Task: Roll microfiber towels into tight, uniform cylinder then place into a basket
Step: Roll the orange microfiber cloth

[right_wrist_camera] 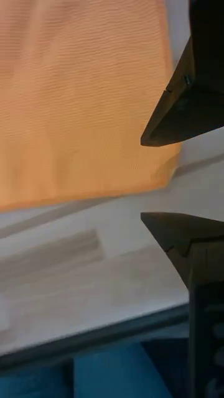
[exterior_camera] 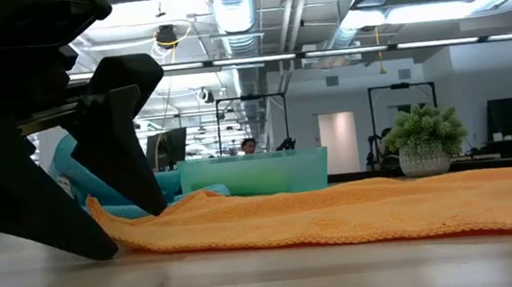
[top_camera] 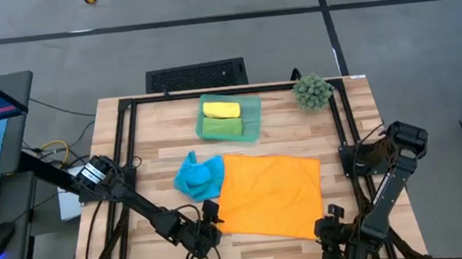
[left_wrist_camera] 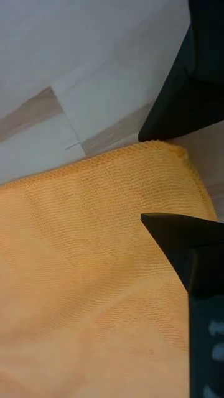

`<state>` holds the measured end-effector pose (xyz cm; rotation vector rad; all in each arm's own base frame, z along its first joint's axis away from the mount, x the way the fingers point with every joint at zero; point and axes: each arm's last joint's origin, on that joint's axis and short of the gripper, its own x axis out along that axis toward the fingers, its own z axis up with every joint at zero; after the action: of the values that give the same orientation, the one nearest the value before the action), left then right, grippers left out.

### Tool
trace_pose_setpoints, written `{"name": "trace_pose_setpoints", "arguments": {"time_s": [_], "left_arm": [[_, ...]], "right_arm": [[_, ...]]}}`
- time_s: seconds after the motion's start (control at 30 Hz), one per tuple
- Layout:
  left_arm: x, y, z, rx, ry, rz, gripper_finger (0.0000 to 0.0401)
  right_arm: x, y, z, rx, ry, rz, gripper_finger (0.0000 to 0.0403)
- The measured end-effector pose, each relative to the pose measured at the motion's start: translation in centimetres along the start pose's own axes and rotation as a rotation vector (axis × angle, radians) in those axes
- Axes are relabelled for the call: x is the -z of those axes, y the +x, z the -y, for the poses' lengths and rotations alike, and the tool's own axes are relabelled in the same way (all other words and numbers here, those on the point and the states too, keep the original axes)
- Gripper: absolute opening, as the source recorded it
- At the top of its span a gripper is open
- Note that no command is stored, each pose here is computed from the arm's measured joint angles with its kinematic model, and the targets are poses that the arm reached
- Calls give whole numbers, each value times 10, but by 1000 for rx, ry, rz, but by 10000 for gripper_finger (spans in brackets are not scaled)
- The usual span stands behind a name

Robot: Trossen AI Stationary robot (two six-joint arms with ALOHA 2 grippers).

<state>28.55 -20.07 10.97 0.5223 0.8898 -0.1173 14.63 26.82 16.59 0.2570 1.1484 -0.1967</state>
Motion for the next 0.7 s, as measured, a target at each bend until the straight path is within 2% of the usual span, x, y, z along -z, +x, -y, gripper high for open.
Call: {"name": "trace_pose_setpoints", "arguments": {"time_s": [0.27,0.7], "left_arm": [[1,0,0,-8,-76,1,192],[1,1,0,-12,-120,-3,192]], "right_arm": [[8,14,7,-38,39,-15,205],[15,28,18,-41,73,-35,205]]}}
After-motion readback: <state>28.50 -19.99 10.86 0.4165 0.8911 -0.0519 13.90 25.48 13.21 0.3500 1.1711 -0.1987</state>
